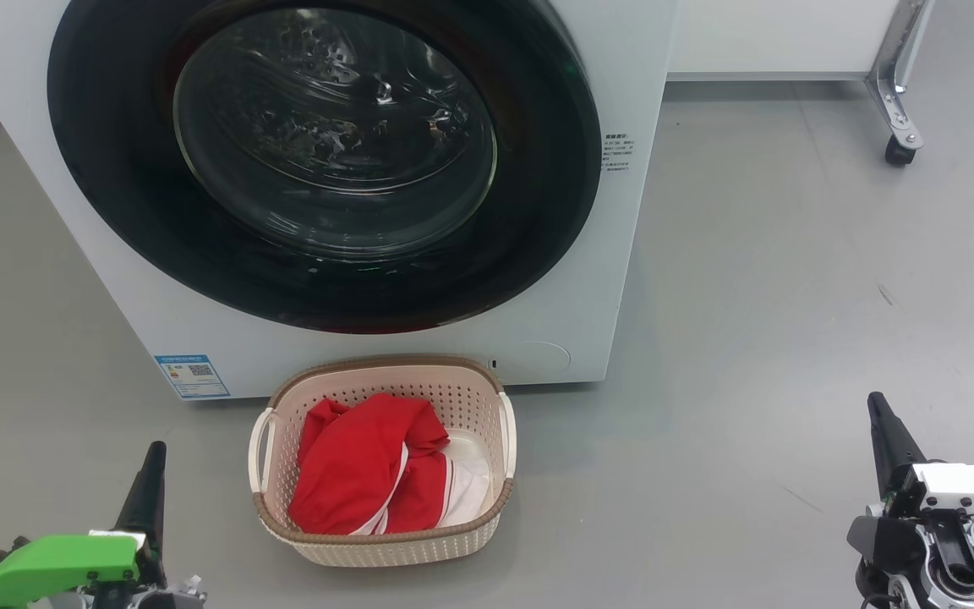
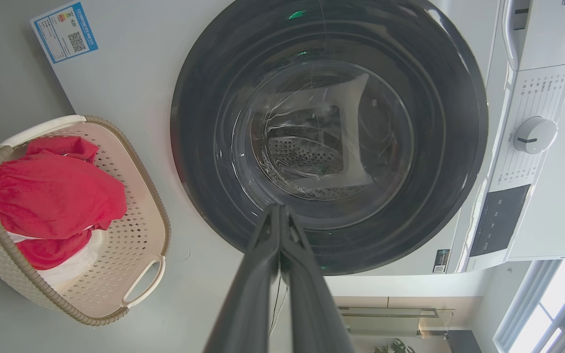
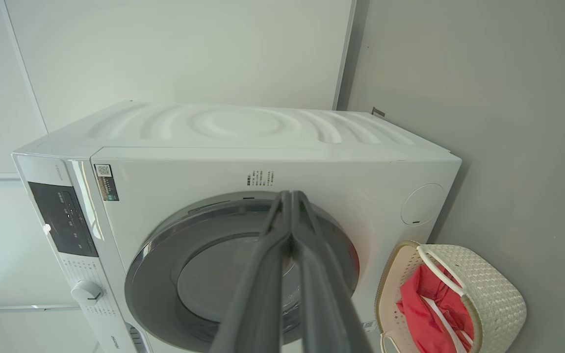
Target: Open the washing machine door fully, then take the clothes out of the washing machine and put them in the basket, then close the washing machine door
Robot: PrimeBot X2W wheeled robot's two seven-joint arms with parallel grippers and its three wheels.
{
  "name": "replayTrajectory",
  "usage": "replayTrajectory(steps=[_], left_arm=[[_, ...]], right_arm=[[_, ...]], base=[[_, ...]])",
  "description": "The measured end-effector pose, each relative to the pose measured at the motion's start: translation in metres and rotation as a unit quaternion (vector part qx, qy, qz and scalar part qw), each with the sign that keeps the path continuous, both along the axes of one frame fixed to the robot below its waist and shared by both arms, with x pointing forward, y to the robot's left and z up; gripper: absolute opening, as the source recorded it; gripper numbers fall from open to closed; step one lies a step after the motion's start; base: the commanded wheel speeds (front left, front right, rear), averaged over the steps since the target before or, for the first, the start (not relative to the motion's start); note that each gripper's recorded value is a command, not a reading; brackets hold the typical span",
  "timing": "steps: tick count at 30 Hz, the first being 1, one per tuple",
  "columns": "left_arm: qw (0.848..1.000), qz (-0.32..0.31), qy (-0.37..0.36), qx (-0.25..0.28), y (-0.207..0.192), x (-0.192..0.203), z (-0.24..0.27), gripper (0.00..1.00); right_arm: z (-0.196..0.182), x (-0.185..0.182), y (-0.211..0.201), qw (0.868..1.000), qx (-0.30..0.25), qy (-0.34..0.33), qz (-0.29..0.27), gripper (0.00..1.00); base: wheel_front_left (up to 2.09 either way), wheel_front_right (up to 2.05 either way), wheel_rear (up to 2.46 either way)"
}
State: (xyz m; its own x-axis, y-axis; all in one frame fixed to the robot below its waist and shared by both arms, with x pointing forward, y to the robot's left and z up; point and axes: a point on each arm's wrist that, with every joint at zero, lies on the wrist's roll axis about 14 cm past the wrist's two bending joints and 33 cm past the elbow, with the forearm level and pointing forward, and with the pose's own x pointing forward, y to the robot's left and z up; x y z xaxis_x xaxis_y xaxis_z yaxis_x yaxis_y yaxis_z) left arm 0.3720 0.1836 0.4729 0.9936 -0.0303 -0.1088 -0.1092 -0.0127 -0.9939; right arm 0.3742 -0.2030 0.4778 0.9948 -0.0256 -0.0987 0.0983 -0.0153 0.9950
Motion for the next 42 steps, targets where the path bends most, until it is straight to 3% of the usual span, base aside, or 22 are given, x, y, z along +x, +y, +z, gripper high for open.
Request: replayTrajectory(steps=[42], left_arm=[[1.000,0.002,0.001,0.000,0.0012,-0.0001,-0.0008,0.00]], right_arm=[[-0.0016,-0.0003,-0.0012,1.000,0.001,0.002,-0.002,0.00]], base=[[0.00,0.00,0.00]])
